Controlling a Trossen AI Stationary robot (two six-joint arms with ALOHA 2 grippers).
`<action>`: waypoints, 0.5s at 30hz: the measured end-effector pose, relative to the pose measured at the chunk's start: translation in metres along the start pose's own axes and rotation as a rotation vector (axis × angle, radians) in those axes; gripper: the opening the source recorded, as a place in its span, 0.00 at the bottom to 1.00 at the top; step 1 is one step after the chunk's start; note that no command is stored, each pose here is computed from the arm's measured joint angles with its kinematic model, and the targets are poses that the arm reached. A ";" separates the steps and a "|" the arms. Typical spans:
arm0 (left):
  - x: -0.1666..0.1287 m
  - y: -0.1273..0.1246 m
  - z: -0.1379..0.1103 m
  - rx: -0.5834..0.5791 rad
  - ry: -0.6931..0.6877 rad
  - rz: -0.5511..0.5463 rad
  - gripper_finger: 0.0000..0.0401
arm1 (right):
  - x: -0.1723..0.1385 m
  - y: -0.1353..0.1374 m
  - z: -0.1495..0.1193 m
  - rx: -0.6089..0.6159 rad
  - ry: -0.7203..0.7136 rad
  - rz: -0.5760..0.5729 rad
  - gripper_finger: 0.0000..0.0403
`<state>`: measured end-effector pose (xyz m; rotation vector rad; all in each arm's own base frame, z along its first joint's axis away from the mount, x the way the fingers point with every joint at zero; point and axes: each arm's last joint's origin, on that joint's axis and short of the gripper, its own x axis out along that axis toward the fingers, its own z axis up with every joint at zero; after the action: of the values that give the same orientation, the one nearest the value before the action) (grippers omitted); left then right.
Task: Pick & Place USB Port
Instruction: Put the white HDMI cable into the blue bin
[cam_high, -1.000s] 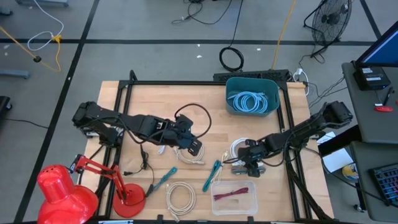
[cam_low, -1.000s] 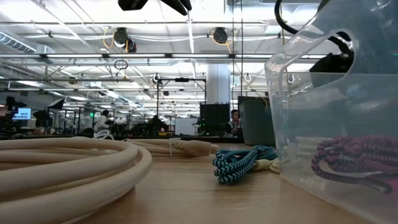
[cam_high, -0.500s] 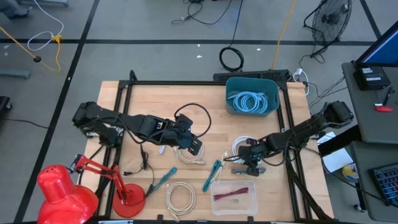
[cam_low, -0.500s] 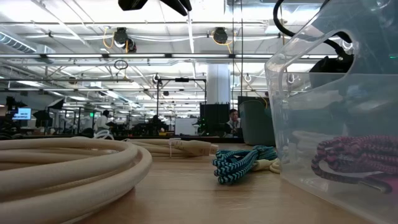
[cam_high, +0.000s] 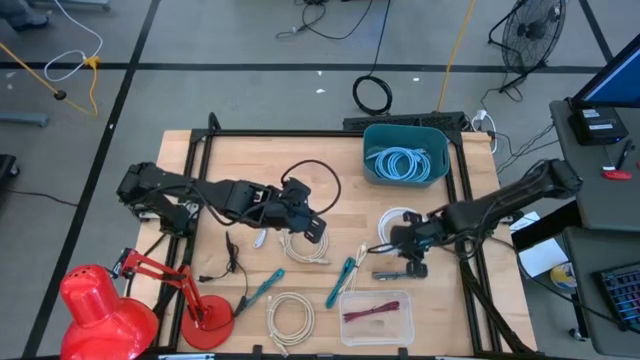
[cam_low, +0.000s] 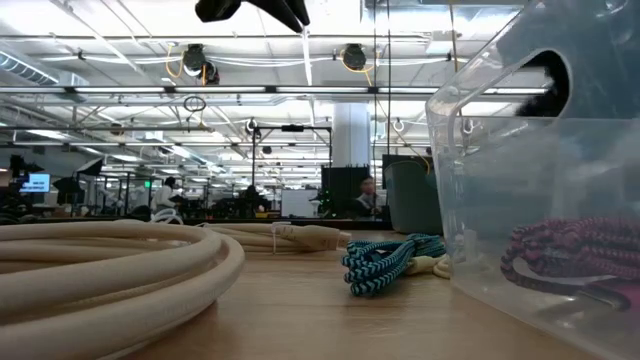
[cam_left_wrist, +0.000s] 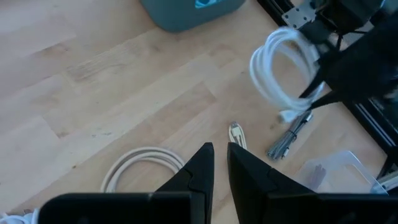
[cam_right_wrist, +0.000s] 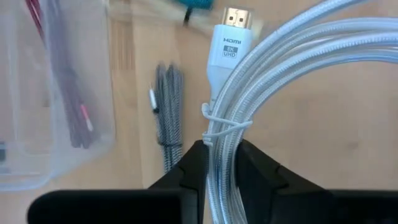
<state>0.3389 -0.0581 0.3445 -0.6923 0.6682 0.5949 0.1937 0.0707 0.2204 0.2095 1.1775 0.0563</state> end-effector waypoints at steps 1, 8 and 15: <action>0.000 0.001 0.001 0.000 -0.001 0.002 0.12 | -0.009 0.000 0.003 -0.008 -0.010 -0.023 0.13; 0.004 0.005 0.008 -0.003 -0.011 0.016 0.12 | -0.072 -0.003 0.031 0.020 -0.143 -0.159 0.13; 0.005 0.007 0.010 -0.008 -0.015 0.020 0.12 | -0.114 -0.029 0.053 0.208 -0.296 -0.361 0.13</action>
<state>0.3411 -0.0452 0.3446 -0.6883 0.6597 0.6210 0.1972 0.0177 0.3380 0.1779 0.9093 -0.4034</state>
